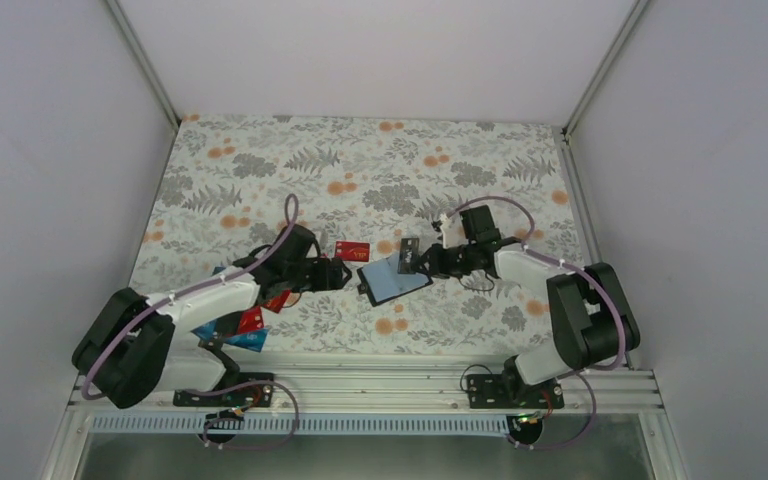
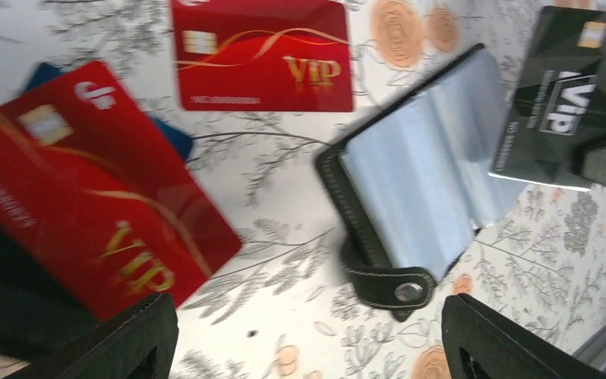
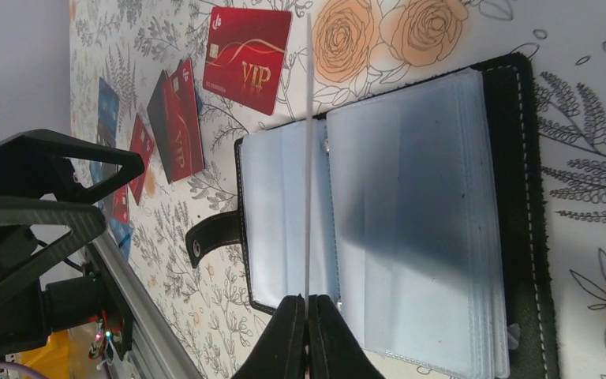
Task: Put the credit cards into the card holder
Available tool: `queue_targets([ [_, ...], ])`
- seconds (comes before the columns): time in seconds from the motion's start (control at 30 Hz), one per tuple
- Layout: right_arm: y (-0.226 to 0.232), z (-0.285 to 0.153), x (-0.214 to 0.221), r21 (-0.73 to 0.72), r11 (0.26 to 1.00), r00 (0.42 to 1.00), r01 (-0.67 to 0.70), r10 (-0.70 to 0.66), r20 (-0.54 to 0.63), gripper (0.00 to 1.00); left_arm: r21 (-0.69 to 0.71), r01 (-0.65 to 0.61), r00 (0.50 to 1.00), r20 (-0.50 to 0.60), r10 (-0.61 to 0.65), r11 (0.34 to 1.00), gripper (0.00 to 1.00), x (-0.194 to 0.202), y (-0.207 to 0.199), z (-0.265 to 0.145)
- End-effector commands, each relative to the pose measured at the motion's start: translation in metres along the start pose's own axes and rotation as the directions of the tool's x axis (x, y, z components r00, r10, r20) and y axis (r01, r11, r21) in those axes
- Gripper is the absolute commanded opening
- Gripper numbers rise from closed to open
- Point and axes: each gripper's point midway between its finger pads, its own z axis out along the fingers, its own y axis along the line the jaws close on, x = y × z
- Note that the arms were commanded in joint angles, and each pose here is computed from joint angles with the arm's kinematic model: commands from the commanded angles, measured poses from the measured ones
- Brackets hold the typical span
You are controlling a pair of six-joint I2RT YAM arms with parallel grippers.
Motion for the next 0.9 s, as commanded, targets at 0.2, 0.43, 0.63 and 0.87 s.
queue_targets([
  [0.2,0.003,0.016,0.005,-0.038,0.998,0.998,0.057,-0.057,-0.009,0.04,0.011,-0.104,0.995,-0.01,0.104,0.995,0.88,0.005,-0.043,0.022],
  [0.43,0.007,0.022,0.018,-0.071,0.996,0.997,0.055,-0.059,-0.044,0.04,-0.006,-0.137,0.99,-0.041,0.136,0.991,0.86,0.017,-0.057,0.038],
  [0.63,0.003,0.029,0.028,-0.066,0.997,0.996,0.049,-0.054,-0.073,0.04,-0.064,-0.159,0.986,-0.068,0.155,0.985,0.82,0.027,-0.059,0.056],
  [0.87,0.0,0.037,0.039,-0.068,0.997,0.993,0.037,-0.044,-0.11,0.04,-0.15,-0.156,0.987,-0.049,0.151,0.976,0.66,0.028,-0.053,0.067],
])
